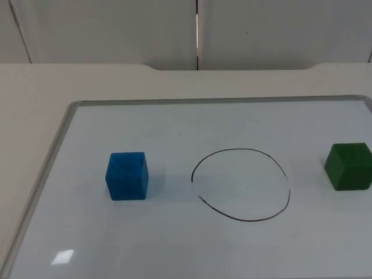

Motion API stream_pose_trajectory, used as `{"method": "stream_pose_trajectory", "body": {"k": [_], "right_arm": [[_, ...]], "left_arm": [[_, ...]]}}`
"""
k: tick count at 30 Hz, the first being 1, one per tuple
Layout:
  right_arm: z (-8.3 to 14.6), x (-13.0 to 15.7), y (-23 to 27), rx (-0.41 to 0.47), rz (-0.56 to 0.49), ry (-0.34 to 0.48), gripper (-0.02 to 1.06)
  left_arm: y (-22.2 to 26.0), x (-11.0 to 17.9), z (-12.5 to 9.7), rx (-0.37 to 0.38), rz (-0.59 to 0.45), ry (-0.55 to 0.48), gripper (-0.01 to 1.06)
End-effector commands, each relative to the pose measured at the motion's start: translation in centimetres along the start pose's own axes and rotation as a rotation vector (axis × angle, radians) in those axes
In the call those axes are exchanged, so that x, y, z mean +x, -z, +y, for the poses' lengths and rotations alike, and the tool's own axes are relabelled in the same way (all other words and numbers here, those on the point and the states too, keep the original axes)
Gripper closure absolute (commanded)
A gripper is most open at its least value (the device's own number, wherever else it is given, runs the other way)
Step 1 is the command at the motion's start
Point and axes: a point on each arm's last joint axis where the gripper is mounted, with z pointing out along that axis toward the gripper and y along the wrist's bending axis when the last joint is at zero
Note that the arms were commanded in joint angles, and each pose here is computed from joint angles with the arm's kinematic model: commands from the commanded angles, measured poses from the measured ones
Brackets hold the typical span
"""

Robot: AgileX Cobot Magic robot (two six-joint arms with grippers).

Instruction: Push the two cubes into the marked area.

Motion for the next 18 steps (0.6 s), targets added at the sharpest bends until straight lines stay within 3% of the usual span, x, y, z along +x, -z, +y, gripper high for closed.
{"method": "stream_pose_trajectory", "body": {"k": [1,3,4,8,9,13,18], "right_arm": [[0.0,0.0,0.0,0.001,-0.007,0.003,-0.01],[0.0,0.0,0.0,0.001,-0.007,0.003,-0.01],[0.0,0.0,0.0,0.001,-0.007,0.003,-0.01],[0.0,0.0,0.0,0.001,-0.007,0.003,-0.01],[0.0,0.0,0.0,0.001,-0.007,0.003,-0.01],[0.0,0.0,0.0,0.001,-0.007,0.003,-0.01],[0.0,0.0,0.0,0.001,-0.007,0.003,-0.01]], "left_arm": [[-0.5,-0.6,-0.2,0.046,-0.01,0.01,0.14],[-1.5,-1.2,-0.4,0.104,0.002,0.021,0.35],[-1.5,-1.2,-0.4,0.104,0.002,0.021,0.35],[-2.9,-1.8,-0.5,0.175,0.037,-0.028,0.67],[-2.9,-1.8,-0.5,0.175,0.037,-0.028,0.67],[-4.2,-2.1,-0.4,0.207,0.082,-0.003,0.84],[-5.9,-2.2,0.1,0.218,0.147,0.003,0.93]]}}
